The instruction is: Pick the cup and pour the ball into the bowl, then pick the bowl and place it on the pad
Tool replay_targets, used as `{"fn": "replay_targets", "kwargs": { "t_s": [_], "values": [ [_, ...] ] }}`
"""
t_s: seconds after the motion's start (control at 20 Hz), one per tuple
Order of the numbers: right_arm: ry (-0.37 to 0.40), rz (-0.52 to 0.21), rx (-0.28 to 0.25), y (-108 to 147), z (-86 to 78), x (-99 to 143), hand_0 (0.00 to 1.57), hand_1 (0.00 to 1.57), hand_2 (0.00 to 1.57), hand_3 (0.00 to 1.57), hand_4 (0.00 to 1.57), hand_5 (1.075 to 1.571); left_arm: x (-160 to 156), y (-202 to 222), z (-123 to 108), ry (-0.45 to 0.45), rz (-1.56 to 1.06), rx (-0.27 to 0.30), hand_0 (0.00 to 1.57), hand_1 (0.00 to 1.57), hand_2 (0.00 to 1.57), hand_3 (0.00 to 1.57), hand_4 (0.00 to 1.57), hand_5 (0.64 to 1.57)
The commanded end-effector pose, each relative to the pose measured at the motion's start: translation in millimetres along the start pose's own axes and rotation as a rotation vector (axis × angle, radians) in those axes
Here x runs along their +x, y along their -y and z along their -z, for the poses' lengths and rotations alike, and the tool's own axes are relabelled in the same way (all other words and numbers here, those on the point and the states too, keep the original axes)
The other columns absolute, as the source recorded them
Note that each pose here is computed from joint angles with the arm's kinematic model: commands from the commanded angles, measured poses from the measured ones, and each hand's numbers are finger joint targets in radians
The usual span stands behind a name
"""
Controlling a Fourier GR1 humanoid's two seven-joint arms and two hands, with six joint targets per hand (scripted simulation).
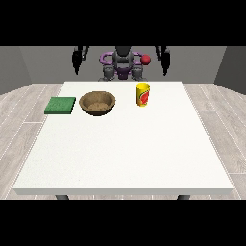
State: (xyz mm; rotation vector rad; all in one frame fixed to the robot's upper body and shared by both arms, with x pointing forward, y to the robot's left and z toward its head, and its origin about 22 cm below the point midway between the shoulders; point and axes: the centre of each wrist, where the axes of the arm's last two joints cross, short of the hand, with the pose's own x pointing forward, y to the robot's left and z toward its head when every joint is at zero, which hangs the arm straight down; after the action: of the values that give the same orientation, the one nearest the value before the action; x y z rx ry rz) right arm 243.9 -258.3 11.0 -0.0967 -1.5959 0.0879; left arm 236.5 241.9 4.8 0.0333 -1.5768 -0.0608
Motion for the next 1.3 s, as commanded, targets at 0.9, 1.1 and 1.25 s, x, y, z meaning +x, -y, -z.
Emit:
{"fn": "replay_targets", "kwargs": {
  "t_s": [0.9, 1.1, 1.25],
  "values": [
    [-0.078, 0.243, -0.018, 19, -74.9, 43, 0.0, 0.0, 0.0, 0.0, 0.49, 1.57, 50, 31, -63, -0.017, -0.155, 0.028, 0.0, 0.0, 0.0, 0.0, 0.0, 1.549],
    [0.009, 0.244, 0.005, 7, -67.1, 38, 0.0, 0.0, 0.0, 0.0, 0.44, 1.57, 36, 60, -53, 0.078, -0.137, 0.015, 0.0, 0.0, 0.0, 0.0, 0.0, 1.541],
    [0.08, 0.249, 0.023, 7, -69.5, 13, 0.0, 0.0, 0.0, 0.0, 0.4, 1.571, 17, 46, -31, 0.152, -0.102, 0.046, 0.0, 0.0, 0.0, 0.0, 0.0, 1.527]
  ]
}}
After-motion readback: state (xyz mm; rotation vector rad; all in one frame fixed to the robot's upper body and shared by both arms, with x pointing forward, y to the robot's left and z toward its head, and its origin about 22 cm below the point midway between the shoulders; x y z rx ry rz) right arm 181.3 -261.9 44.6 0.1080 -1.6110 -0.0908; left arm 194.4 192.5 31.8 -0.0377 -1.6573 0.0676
